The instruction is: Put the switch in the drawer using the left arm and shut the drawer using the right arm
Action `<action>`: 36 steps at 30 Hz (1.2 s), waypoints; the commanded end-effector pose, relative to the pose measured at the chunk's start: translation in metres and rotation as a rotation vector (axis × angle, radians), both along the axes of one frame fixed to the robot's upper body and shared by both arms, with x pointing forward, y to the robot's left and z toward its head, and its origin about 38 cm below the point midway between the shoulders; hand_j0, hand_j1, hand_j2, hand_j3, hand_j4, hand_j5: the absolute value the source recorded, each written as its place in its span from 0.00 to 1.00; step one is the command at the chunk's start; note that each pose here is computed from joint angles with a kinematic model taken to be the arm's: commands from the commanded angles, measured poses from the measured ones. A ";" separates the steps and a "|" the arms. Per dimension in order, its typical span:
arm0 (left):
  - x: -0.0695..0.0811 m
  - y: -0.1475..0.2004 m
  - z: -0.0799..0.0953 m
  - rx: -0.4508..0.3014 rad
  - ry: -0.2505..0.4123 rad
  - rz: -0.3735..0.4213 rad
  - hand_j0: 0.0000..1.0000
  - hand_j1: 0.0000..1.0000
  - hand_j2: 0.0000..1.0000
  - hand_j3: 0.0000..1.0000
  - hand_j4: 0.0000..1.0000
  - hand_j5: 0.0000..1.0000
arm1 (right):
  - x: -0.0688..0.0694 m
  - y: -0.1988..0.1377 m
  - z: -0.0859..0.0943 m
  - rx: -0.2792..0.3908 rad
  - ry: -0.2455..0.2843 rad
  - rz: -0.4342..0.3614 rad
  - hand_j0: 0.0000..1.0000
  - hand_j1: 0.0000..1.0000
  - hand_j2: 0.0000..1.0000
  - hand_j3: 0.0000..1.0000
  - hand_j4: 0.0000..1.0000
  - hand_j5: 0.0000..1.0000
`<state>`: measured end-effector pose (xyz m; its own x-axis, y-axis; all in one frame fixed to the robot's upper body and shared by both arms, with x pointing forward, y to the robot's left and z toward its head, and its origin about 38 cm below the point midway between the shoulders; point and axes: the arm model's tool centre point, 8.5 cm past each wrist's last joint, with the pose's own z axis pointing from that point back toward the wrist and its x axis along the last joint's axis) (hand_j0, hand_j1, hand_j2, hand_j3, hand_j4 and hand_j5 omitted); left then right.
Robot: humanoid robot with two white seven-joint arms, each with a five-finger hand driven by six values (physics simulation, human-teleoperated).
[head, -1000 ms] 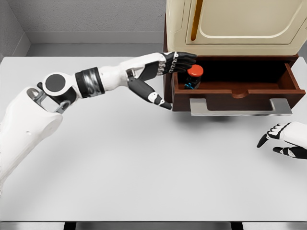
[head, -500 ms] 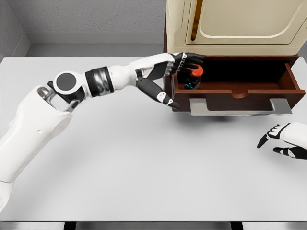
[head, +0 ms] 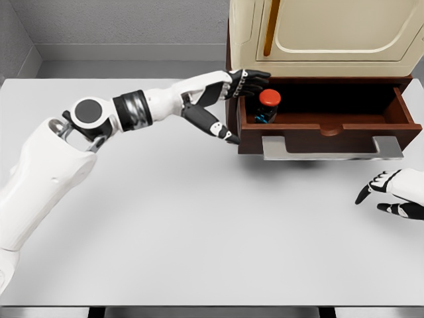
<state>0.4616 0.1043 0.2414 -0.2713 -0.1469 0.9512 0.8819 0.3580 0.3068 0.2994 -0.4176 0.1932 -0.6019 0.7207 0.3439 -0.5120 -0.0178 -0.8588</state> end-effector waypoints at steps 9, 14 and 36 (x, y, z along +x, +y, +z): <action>-0.009 -0.047 0.004 -0.006 -0.043 -0.063 1.00 1.00 1.00 1.00 1.00 1.00 | 0.000 0.000 0.001 0.004 0.001 -0.003 0.58 0.58 0.58 0.58 0.58 0.58; -0.018 -0.085 0.021 -0.031 -0.096 -0.113 1.00 1.00 1.00 1.00 1.00 1.00 | 0.001 -0.002 0.001 0.002 0.002 -0.007 0.59 0.59 0.59 0.59 0.59 0.59; -0.032 -0.050 0.053 -0.027 -0.235 -0.100 1.00 1.00 1.00 1.00 1.00 1.00 | 0.001 0.002 0.002 0.006 -0.004 0.002 0.58 0.58 0.58 0.58 0.58 0.58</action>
<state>0.4281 0.0508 0.2933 -0.4973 -0.0843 0.8635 0.8207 0.2770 0.4997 0.2998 -0.4159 0.1948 -0.6074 0.7171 0.3419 -0.5079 -0.0196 -0.8612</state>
